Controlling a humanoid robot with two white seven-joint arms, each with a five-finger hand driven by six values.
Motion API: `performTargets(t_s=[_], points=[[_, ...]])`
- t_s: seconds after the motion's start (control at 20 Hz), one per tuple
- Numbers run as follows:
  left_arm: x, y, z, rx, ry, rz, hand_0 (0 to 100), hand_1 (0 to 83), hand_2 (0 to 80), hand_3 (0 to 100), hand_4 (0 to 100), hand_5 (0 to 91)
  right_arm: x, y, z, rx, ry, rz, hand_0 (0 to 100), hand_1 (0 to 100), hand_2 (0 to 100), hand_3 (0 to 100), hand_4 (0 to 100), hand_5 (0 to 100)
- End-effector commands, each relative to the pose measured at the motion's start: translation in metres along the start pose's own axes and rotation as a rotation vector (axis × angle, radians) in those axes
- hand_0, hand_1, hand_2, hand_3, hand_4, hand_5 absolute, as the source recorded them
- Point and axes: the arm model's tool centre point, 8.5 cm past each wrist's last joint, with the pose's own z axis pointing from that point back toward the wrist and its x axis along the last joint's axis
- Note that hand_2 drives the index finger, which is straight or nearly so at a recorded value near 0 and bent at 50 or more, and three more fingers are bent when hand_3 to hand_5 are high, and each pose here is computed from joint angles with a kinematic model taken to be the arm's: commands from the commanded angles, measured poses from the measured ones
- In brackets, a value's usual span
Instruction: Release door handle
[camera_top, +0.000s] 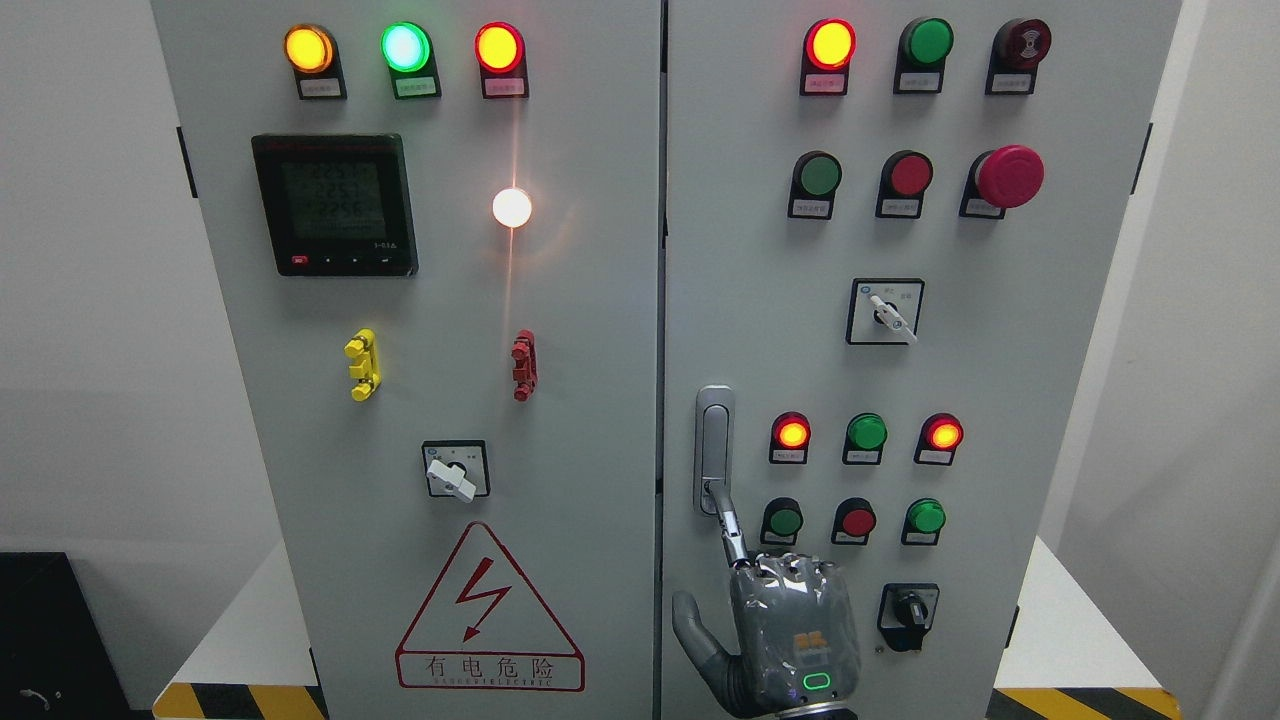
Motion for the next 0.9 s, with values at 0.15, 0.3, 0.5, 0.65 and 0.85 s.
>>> performTargets(t_s=[0.15, 0.3, 0.5, 0.65, 0.85], points=[[-0.0059, 0.0, 0.0007, 0.0, 0.009, 0.002, 12, 55.6, 0.0, 0, 0, 0.0, 0.0007, 0.0124, 0.0037, 0.038, -0.002, 0.004, 45, 33, 4, 100, 100, 100], [-0.0058, 0.0009, 0.0007, 0.002, 0.009, 0.001, 12, 55.6, 0.0, 0, 0, 0.0, 0.0011, 0.0133, 0.0043, 0.04, -0.002, 0.003, 45, 33, 5, 100, 100, 100], [-0.0059, 0.0, 0.0007, 0.0, 0.009, 0.002, 12, 55.6, 0.0, 0, 0, 0.0, 0.0006, 0.0149, 0.0048, 0.045, -0.002, 0.005, 45, 33, 5, 100, 100, 100], [-0.0059, 0.0, 0.0007, 0.0, 0.009, 0.002, 12, 55.6, 0.0, 0, 0, 0.0, 0.001, 0.0162, 0.0055, 0.049, -0.001, 0.004, 45, 33, 5, 100, 100, 100], [-0.0059, 0.0, 0.0007, 0.0, 0.009, 0.002, 12, 55.6, 0.0, 0, 0, 0.0, -0.0001, 0.0175, 0.0072, 0.054, 0.001, 0.005, 45, 33, 5, 100, 100, 100]])
